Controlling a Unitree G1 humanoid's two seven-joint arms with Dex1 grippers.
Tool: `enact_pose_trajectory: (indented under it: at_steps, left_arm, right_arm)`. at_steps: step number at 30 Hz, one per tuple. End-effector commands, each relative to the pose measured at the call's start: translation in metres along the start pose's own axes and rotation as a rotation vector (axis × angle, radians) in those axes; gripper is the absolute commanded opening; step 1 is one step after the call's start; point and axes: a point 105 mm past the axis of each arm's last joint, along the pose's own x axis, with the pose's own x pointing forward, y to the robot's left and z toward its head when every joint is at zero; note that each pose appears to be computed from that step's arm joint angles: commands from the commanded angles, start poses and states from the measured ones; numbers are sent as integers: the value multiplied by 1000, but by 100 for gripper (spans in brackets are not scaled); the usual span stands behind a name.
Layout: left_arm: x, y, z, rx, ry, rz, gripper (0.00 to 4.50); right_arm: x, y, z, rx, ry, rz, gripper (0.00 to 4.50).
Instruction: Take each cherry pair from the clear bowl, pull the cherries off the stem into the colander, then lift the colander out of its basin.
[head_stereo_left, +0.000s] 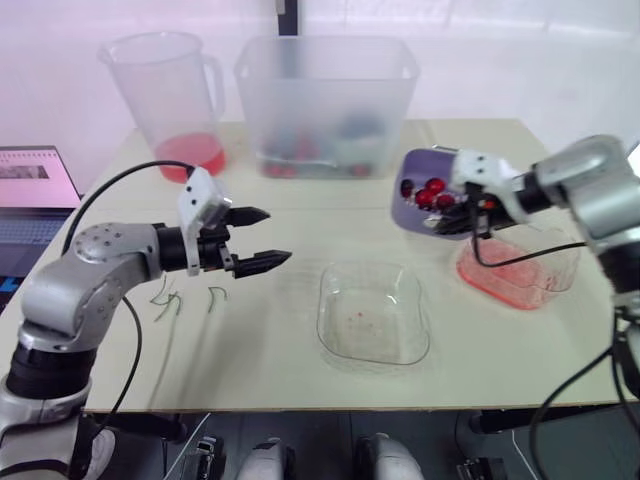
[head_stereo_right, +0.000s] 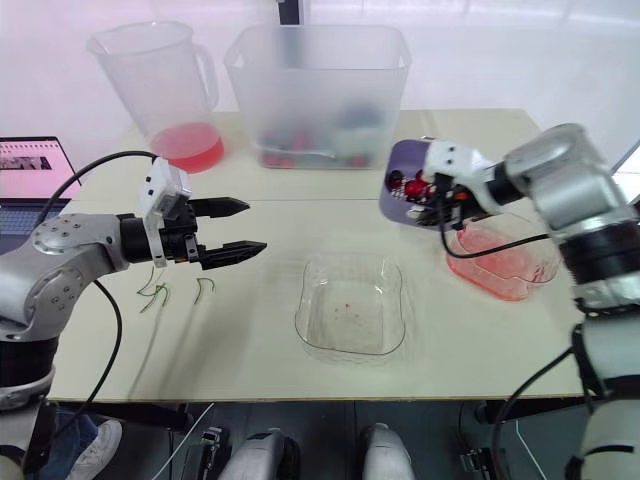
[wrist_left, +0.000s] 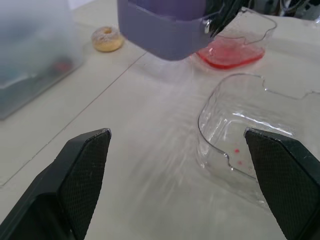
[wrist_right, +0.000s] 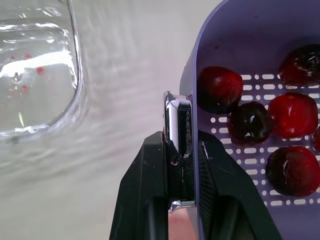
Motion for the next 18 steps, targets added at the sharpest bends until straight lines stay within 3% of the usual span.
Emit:
enact_pose_trajectory:
  at_steps: [1, 4, 10, 14, 18]
  left_arm:
    - [-8, -3, 12, 32, -23, 47, 450]
    - [-13, -8, 12, 24, -15, 68, 450]
    - [-17, -11, 10, 15, 2, 78, 450]
    - [-17, -8, 11, 11, -4, 86, 450]
    - [-13, 7, 6, -8, -19, 146, 450]
  right_arm:
    - [10, -9, 9, -67, -13, -7, 22]
    - [35, -7, 2, -67, -12, 23, 22]
    - [49, -6, -2, -73, -28, 45, 22]
    - [40, -8, 4, -71, -51, 44, 212]
    - [9, -17, 16, -74, -97, -1, 416]
